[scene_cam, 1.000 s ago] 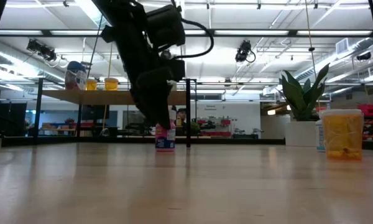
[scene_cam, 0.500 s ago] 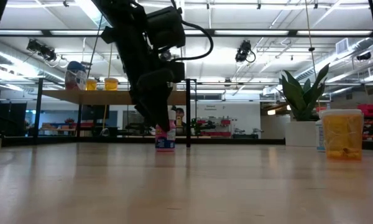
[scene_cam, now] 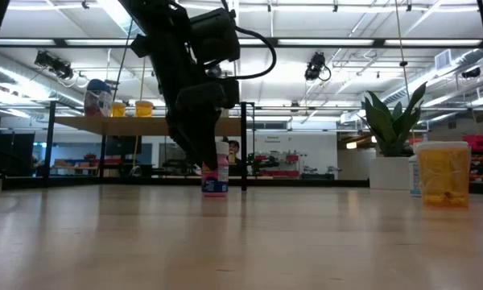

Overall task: Pick and place medicine bottles onto shelf by color
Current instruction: Put the pink pill bottle on the shelf

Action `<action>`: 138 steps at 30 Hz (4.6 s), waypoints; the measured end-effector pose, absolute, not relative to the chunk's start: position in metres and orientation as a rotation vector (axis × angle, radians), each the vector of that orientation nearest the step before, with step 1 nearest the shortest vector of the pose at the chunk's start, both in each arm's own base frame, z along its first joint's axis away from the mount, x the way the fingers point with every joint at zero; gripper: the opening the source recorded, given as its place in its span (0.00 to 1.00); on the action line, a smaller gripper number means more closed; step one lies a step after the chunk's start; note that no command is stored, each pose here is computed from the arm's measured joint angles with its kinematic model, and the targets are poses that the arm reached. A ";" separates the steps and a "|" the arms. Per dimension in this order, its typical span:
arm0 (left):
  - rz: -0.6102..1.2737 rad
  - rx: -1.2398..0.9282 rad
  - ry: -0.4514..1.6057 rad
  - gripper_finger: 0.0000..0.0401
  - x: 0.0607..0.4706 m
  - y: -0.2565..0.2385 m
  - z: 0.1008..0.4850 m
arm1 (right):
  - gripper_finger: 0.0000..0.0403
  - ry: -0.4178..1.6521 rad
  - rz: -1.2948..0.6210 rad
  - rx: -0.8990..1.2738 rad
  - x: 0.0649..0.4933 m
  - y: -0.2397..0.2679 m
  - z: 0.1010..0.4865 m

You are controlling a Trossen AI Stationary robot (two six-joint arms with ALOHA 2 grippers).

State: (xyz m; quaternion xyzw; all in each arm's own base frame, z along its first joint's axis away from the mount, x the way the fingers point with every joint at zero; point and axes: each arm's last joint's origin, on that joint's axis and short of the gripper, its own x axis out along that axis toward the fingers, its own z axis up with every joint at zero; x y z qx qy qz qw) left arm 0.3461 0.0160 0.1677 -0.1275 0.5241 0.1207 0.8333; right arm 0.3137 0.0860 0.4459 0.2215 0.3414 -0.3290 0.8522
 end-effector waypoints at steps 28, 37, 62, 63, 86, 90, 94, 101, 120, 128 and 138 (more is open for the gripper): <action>0.175 -0.334 1.052 0.87 0.349 0.013 0.186 | 0.74 0.705 -0.705 0.456 0.314 0.086 0.446; 0.206 -0.287 1.044 0.85 0.351 0.015 0.185 | 0.74 0.711 -0.700 0.466 0.314 0.086 0.446; 0.212 -0.288 1.057 0.73 0.351 0.015 0.182 | 0.74 0.710 -0.702 0.477 0.314 0.086 0.446; 0.212 -0.288 1.057 0.72 0.351 0.015 0.182 | 0.74 0.710 -0.701 0.476 0.314 0.086 0.446; 0.224 -0.351 1.121 0.51 0.331 0.004 0.202 | 0.74 0.701 -0.708 0.422 0.314 0.085 0.446; 0.255 -0.377 1.124 0.45 0.315 0.007 0.223 | 0.74 0.690 -0.719 0.397 0.314 0.084 0.447; 0.280 -0.425 1.082 0.44 0.301 0.008 0.243 | 0.74 0.686 -0.723 0.383 0.314 0.084 0.447; 0.440 -0.516 1.029 0.50 0.274 0.010 0.270 | 0.74 0.688 -0.721 0.380 0.314 0.084 0.447; 0.744 -0.726 0.875 0.47 0.202 0.035 0.317 | 0.74 0.698 -0.717 0.328 0.315 0.081 0.447; 0.862 -0.737 0.827 0.47 0.168 0.056 0.332 | 0.74 0.719 -0.711 0.272 0.317 0.074 0.447; 1.025 -0.572 0.783 0.46 0.153 0.086 0.366 | 0.74 0.723 -0.731 0.255 0.320 0.060 0.447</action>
